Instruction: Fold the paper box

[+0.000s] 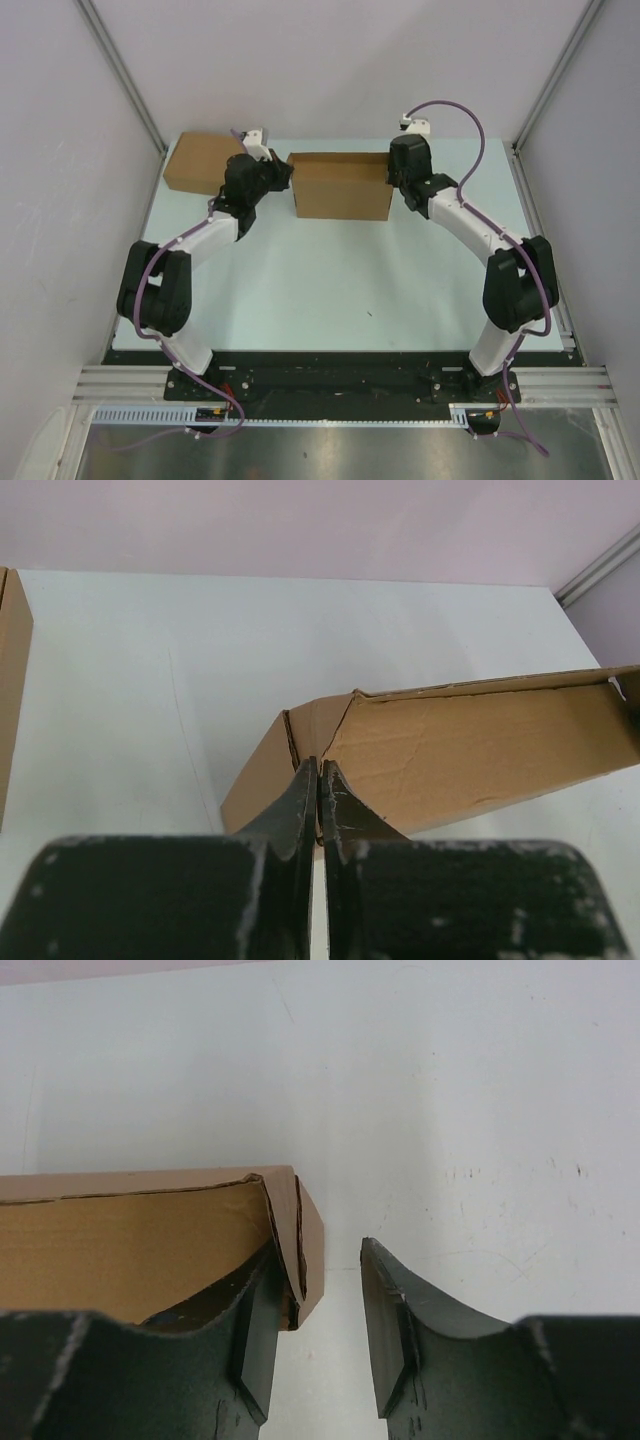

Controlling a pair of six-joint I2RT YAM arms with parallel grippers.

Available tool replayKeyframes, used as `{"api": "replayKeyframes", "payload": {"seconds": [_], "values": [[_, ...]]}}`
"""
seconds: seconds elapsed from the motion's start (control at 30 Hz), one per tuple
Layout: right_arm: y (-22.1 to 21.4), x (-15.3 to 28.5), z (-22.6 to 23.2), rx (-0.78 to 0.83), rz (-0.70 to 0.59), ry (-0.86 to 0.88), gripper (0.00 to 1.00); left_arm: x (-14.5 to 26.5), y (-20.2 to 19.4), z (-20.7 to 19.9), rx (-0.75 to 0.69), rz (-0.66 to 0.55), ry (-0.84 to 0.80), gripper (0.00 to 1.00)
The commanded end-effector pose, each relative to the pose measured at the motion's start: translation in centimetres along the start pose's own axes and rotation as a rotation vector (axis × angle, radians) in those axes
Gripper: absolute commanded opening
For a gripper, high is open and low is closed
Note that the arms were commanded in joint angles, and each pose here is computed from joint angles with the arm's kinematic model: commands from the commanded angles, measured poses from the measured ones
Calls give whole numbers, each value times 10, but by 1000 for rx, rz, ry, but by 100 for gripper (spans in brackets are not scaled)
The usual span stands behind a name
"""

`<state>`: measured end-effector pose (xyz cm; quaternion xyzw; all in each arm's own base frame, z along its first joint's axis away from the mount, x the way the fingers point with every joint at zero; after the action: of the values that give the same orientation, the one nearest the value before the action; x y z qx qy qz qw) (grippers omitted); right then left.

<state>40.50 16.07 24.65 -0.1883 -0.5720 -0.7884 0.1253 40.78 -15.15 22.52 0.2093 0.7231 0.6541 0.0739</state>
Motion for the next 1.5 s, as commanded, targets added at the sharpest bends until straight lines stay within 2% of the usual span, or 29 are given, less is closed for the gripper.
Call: {"api": "replayKeyframes", "payload": {"seconds": [0.0,0.37,0.57,0.63,0.77,0.9,1.23,1.47], "values": [[2,20,1,5,3,-3,43,8,-3,2,-25,23,28,4],[14,44,15,7,-53,65,54,7,-1,2,-24,23,41,5],[18,48,15,-4,-67,72,54,8,0,0,-22,21,45,5],[18,51,15,-14,-74,78,51,8,-1,0,-22,24,49,5],[18,51,15,-16,-83,78,33,9,3,-2,-24,17,43,5],[17,45,12,-10,-82,69,29,10,6,-2,-24,9,47,5],[18,34,9,-36,-78,76,6,12,10,-6,-34,1,42,5],[13,29,11,-52,-62,87,3,12,10,-7,-38,1,40,5]]}}
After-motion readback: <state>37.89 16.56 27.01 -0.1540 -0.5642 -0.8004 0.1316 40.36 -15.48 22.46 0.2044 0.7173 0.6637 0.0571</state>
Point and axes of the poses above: each gripper's point midway between its finger pads, its own x axis back along the fingers, its own z axis along the line the jaws close on, y = z × x, the point moved 9 cm from there along x, back along the fingers, and after that the axes turned 14 degrees about -x, right-handed, at the moved point
